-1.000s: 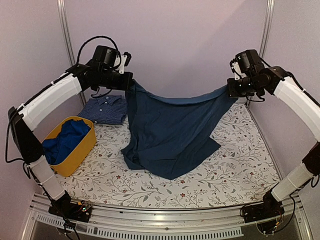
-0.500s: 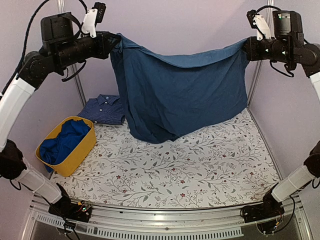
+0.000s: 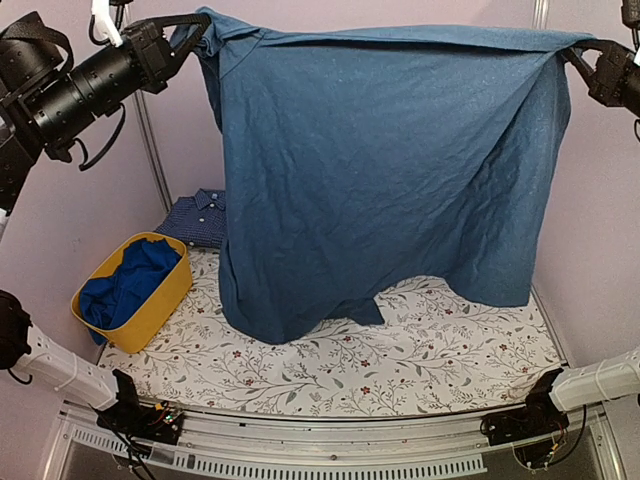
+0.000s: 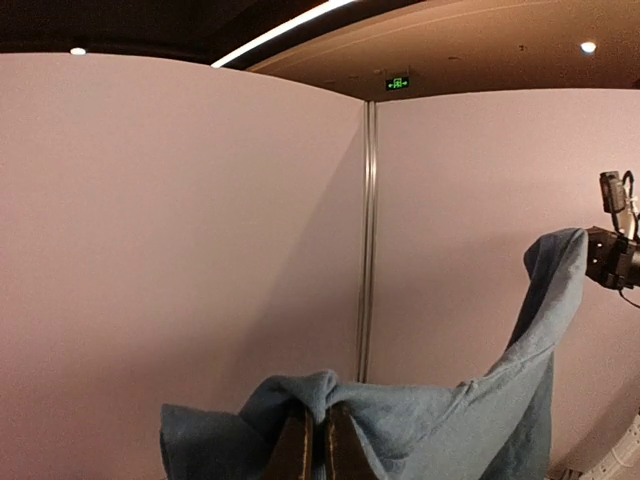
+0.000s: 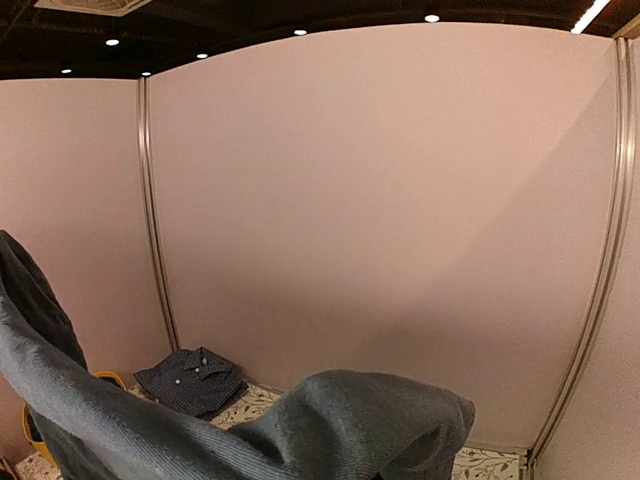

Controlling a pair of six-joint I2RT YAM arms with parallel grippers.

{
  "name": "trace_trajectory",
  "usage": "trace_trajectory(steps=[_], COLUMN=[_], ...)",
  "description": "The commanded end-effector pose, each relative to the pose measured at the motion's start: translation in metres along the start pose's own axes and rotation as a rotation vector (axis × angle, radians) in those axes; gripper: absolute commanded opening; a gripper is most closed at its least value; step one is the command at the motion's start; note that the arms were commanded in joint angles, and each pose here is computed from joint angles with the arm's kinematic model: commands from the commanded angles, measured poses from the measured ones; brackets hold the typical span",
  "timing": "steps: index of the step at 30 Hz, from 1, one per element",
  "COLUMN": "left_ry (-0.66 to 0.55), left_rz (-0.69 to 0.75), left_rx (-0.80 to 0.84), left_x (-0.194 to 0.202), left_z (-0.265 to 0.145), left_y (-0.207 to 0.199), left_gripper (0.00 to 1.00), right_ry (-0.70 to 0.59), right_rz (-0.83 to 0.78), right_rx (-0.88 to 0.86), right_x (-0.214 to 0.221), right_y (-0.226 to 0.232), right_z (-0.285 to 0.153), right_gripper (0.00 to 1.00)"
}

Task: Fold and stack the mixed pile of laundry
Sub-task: Flatten out the crumpled T-shirt at the center of the board.

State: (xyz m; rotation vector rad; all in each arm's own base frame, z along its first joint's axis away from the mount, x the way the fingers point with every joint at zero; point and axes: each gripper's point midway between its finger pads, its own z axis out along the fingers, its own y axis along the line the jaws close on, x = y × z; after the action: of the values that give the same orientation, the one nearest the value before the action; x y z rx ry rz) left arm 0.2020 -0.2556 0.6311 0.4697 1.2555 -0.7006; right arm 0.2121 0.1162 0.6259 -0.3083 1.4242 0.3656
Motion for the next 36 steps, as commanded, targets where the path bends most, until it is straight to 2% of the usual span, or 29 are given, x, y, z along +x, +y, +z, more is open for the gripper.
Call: trace_trajectory(steps=[1,3,5,8,10,15,16,17,19,20,21,23,25,28,32,36], left_ry=[-0.079,-0.075,-0.044,0.051,0.131,0.320,0.345,0.364,0.397,0.411,0.429,0.471,0.531,0.622,0.762,0.899], left_rz=[0.058,0.114,0.140,0.169,0.183,0.158,0.153,0.141,0.111,0.069,0.019,-0.068,-0.084,-0.082,-0.113,-0.177], left_rx=[-0.252,-0.386,-0.439,-0.484,-0.505,-0.599,-0.623,-0.644,-0.645,-0.651,-0.639,-0.630,-0.610,-0.624,-0.620,-0.562], left_x=[-0.011,0.001,0.018,0.054,0.089,0.197,0.218,0.239,0.277,0.294,0.309,0.331,0.349,0.370,0.400,0.434], left_z=[0.013,0.023,0.047,0.089,0.118,0.177,0.185,0.193,0.206,0.208,0.209,0.205,0.199,0.178,0.144,0.109], left_y=[0.035,0.054,0.067,0.089,0.109,0.197,0.222,0.241,0.274,0.289,0.299,0.310,0.305,0.298,0.283,0.248], left_gripper=[0.00,0.00,0.00,0.00,0.00,0.00,0.08,0.24,0.44,0.60,0.79,0.99,1.00,1.00,1.00,1.00], right_ry=[-0.020,-0.008,0.004,0.055,0.123,0.340,0.389,0.422,0.592,0.645,0.721,0.788,0.822,0.851,0.932,1.009], right_rz=[-0.012,-0.034,-0.069,-0.117,-0.097,-0.063,-0.054,-0.040,0.024,0.063,0.097,0.141,0.159,0.190,0.308,0.409], right_rx=[0.137,0.264,0.366,0.407,0.410,0.441,0.453,0.478,0.517,0.528,0.537,0.528,0.503,0.463,0.266,0.071], right_x=[0.003,0.012,0.018,0.042,0.077,0.190,0.215,0.230,0.293,0.308,0.340,0.366,0.385,0.401,0.437,0.476], right_y=[-0.017,-0.036,-0.052,-0.081,-0.107,-0.173,-0.187,-0.203,-0.239,-0.249,-0.260,-0.262,-0.258,-0.247,-0.200,-0.138], right_z=[0.023,0.030,0.040,0.070,0.094,0.154,0.167,0.173,0.200,0.206,0.218,0.226,0.226,0.215,0.198,0.175], right_gripper=[0.00,0.00,0.00,0.00,0.00,0.00,0.05,0.21,0.56,0.66,0.71,0.83,0.87,0.88,0.86,0.84])
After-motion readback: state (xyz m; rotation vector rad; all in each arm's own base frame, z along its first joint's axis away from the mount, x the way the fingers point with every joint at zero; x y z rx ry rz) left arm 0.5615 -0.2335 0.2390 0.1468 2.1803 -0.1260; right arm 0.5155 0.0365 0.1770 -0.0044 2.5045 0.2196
